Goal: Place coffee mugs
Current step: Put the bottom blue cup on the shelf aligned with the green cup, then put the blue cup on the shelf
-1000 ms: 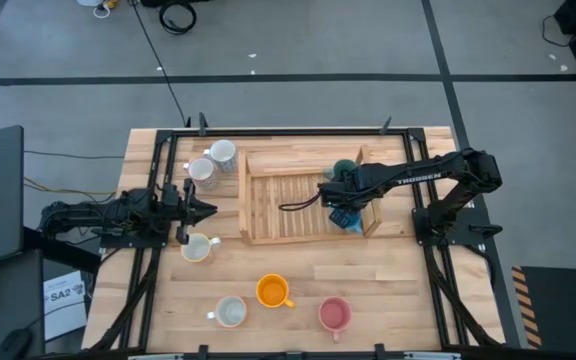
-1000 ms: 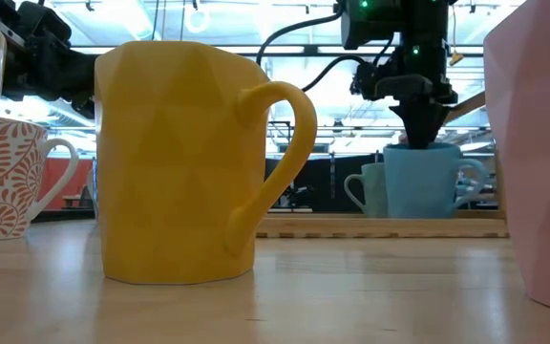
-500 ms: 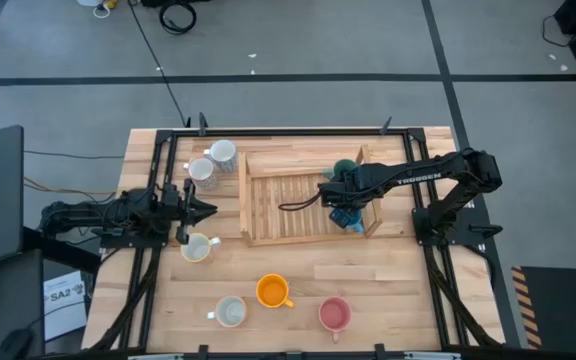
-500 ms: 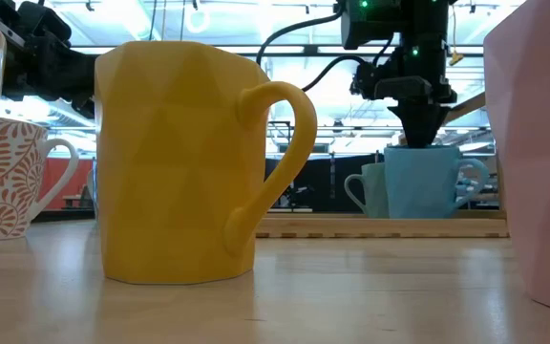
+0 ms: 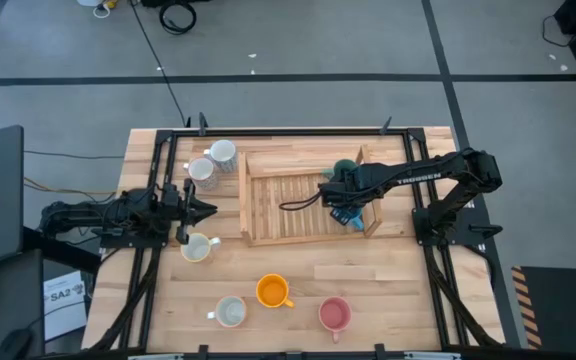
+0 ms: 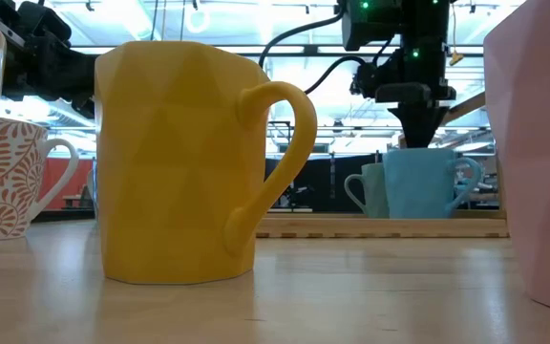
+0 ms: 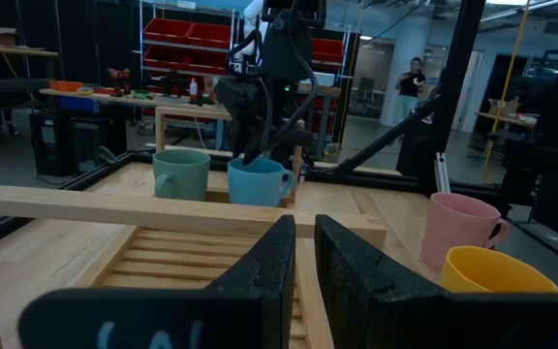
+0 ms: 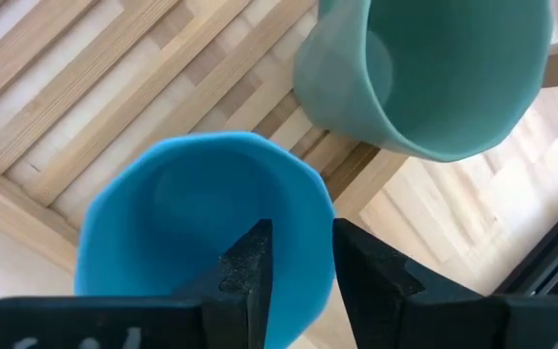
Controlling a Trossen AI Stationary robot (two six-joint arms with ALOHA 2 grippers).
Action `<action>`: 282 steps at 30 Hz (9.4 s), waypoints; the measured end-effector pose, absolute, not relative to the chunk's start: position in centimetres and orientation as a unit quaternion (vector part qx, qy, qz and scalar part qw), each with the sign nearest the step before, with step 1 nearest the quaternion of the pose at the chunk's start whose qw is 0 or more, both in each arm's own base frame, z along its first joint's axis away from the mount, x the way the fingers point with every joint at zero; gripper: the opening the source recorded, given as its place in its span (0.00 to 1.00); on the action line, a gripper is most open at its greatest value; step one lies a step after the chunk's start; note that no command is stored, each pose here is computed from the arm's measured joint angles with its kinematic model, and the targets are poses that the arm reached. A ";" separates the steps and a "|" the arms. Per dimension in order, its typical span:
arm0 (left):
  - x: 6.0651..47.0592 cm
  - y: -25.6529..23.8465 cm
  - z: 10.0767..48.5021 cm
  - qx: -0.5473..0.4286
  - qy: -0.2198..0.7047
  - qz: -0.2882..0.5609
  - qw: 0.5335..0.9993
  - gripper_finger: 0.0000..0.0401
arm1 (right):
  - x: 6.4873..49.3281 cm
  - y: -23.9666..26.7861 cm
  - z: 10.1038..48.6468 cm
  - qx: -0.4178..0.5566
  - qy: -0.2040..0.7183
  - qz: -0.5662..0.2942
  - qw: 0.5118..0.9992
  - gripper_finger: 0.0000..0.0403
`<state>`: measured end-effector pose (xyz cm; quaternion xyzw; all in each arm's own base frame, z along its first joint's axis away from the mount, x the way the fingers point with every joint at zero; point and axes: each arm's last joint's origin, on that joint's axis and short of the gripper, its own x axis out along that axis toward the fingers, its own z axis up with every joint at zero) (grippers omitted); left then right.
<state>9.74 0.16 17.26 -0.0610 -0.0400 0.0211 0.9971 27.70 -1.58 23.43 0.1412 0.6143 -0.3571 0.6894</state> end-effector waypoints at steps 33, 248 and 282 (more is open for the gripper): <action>9.2 0.7 19.6 -0.093 -0.169 0.109 0.975 0.13 | 23.9 -1.7 29.3 0.103 0.541 -0.310 0.775 0.29; 33.7 16.5 31.5 0.145 0.510 0.010 0.848 0.07 | 23.7 -9.2 32.7 0.039 0.415 -0.214 0.883 0.29; 35.7 17.7 23.3 0.091 0.642 -0.037 0.760 0.09 | 23.7 -9.2 32.7 0.039 0.415 -0.214 0.883 0.29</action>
